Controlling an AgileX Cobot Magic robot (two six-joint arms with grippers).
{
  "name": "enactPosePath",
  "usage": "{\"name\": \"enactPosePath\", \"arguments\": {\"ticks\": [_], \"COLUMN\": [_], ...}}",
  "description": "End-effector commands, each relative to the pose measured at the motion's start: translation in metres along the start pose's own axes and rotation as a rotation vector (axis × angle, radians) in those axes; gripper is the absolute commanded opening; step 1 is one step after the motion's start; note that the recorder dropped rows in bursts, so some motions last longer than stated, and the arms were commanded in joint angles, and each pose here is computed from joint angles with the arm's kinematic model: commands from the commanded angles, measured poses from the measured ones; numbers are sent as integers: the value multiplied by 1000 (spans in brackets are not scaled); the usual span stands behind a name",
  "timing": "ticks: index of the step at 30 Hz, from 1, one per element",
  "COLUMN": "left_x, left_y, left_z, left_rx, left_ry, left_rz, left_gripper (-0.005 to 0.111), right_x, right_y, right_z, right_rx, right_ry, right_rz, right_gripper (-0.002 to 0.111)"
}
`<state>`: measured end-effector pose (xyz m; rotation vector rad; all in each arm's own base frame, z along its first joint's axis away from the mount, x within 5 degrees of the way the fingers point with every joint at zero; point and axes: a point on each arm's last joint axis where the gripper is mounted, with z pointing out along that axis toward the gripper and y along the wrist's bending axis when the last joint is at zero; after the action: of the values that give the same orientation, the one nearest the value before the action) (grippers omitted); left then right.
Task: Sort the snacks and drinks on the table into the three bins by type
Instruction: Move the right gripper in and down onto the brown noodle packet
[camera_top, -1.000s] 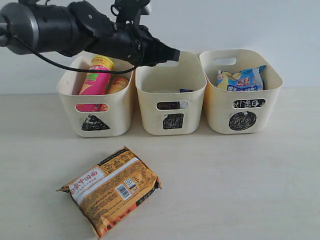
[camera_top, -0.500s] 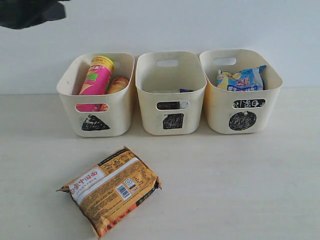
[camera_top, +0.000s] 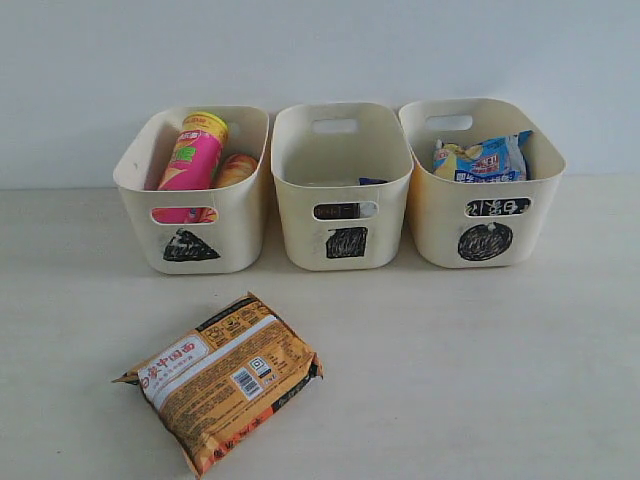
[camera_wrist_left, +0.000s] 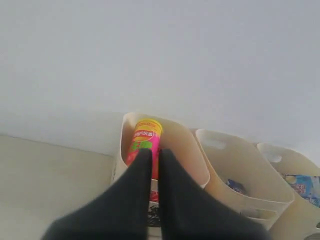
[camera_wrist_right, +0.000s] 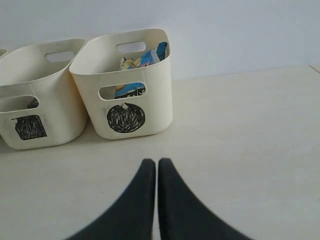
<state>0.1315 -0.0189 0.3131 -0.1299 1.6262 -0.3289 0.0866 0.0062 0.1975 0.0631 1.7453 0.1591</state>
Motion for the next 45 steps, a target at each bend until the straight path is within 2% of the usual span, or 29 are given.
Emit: {"name": "enactPosePath", "arguments": {"ticks": [1, 9, 15, 19, 22, 26, 29, 32, 35, 39, 45], "left_x": [12, 44, 73, 93, 98, 98, 98, 98, 98, 98, 98], "left_y": [3, 7, 15, 23, 28, 28, 28, 28, 28, 28, 28], "left_z": [-26, -53, -55, -54, -53, -53, -53, -53, -53, -53, -53], "left_rx": [31, 97, 90, 51, 25, 20, 20, 20, 20, 20, 20], "left_ry": [-37, -16, 39, 65, 53, 46, 46, 46, 46, 46, 46], "left_rz": [-24, 0, 66, 51, 39, 37, 37, 37, 37, 37, 37], "left_gripper": [4, 4, 4, 4, 4, 4, 4, 4, 4, 4, 4], "right_x": [0, -9, -26, -68, -96, -122, -133, -137, -134, -121, -89], "right_y": [0, -1, -1, 9, 16, 22, 25, 34, 57, 96, 149], "right_z": [0, -1, -3, -7, -5, 17, 42, 71, 100, 132, 170], "right_rx": [-1, 3, -24, -72, -84, -55, -23, -48, -185, -402, -556], "right_ry": [-12, -111, -241, -307, -290, -119, 96, 348, 603, 851, 1086], "right_rz": [31, 125, 346, 267, 172, 115, 37, -67, -156, -228, -290], "right_gripper": [0, 0, 0, 0, 0, 0, 0, 0, 0, 0, 0]}}
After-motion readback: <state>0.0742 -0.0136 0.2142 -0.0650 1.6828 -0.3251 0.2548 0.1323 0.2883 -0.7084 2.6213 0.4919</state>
